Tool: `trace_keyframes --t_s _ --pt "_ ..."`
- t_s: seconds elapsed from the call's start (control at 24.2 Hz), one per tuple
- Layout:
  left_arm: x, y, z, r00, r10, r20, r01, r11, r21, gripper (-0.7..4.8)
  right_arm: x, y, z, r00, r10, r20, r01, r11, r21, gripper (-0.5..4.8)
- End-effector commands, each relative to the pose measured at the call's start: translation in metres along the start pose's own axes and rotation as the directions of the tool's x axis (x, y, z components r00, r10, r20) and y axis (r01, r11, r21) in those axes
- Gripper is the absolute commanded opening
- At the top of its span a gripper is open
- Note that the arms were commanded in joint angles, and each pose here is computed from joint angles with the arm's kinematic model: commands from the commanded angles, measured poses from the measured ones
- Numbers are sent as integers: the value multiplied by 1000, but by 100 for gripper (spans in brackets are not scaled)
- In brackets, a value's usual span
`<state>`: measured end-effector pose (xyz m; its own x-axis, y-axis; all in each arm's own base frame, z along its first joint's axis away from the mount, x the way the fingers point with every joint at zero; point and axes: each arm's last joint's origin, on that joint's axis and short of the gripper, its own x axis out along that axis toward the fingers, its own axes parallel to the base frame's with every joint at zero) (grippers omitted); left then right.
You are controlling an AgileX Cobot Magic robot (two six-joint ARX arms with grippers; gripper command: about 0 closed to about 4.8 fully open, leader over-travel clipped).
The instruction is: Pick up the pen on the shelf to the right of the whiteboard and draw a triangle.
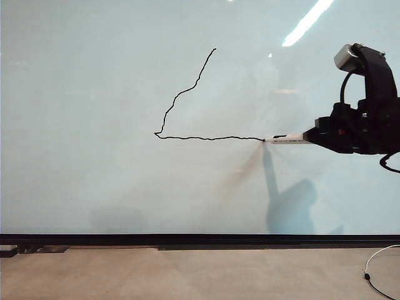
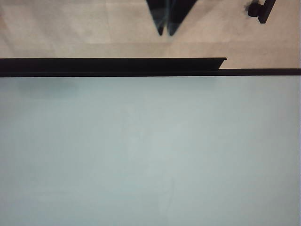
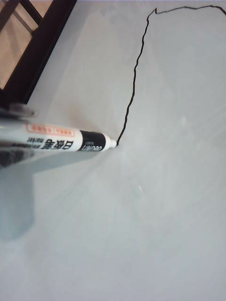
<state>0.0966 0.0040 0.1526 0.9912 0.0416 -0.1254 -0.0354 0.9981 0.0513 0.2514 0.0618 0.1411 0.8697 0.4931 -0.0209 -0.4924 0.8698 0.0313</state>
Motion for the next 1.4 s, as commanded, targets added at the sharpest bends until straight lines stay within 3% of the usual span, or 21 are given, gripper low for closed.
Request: trace_keyframes --t_s 0.04,0.58,0.74,0.95,1.16,1.4 --pt "0 0 2 1000 -3 15 3 1000 0 -5 -4 -5 5 998 -43 48 44 999 -9 -3" --pt "0 0 2 1000 -4 15 4 1000 0 -5 -18 -14 3 995 -87 47 88 996 -8 -4" --pt "0 0 2 1000 -4 15 4 1000 0 -5 -19 -11 4 998 -33 59 33 999 8 -3" --pt "0 0 2 1000 -4 15 4 1000 1 -5 -15 22 21 987 72 145 -70 997 -17 -5" --pt "0 0 2 1000 -4 15 4 1000 1 -5 7 36 50 956 151 250 -142 988 -55 -5" --pt "0 0 2 1000 -4 16 4 1000 0 -5 35 49 76 943 211 257 -186 976 -116 -5"
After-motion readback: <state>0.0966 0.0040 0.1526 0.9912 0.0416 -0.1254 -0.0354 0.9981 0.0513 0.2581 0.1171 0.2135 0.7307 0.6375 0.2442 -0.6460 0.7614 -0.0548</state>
